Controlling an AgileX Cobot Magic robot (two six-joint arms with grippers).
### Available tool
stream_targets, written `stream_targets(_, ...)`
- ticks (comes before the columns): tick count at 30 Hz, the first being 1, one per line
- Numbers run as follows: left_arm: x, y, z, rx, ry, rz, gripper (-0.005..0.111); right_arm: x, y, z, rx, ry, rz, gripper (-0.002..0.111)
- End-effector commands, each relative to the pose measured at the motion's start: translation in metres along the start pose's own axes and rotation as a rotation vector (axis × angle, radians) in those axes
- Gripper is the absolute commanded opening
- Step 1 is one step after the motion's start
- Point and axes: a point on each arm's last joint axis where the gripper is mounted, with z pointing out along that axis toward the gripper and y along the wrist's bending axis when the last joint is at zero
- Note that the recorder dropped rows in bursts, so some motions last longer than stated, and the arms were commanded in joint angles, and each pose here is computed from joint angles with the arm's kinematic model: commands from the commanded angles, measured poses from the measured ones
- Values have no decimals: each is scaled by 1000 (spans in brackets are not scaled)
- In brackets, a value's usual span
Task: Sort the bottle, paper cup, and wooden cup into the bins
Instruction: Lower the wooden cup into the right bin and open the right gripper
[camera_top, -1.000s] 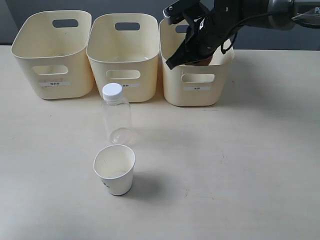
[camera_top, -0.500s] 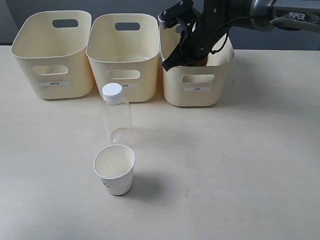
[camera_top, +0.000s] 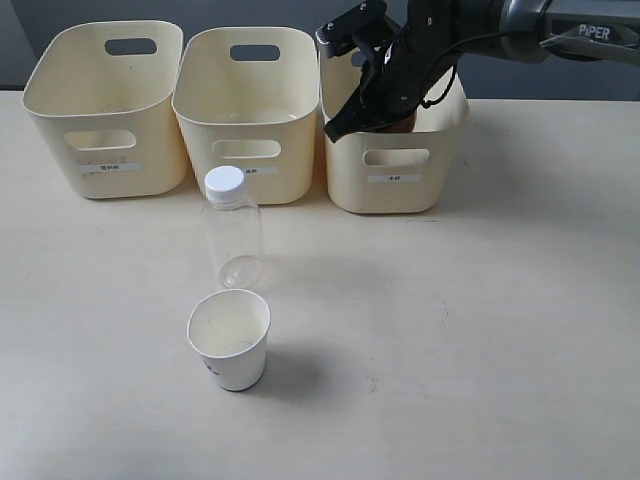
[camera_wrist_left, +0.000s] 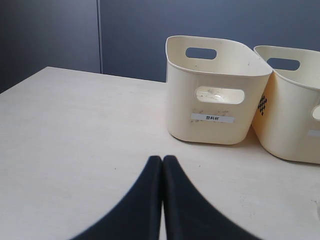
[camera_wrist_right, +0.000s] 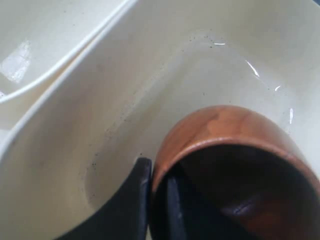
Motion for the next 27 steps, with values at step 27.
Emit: stream_targets(27,-2,0,-1,5,-16,0,0,-3,-5,-3,20,-28,-5,36)
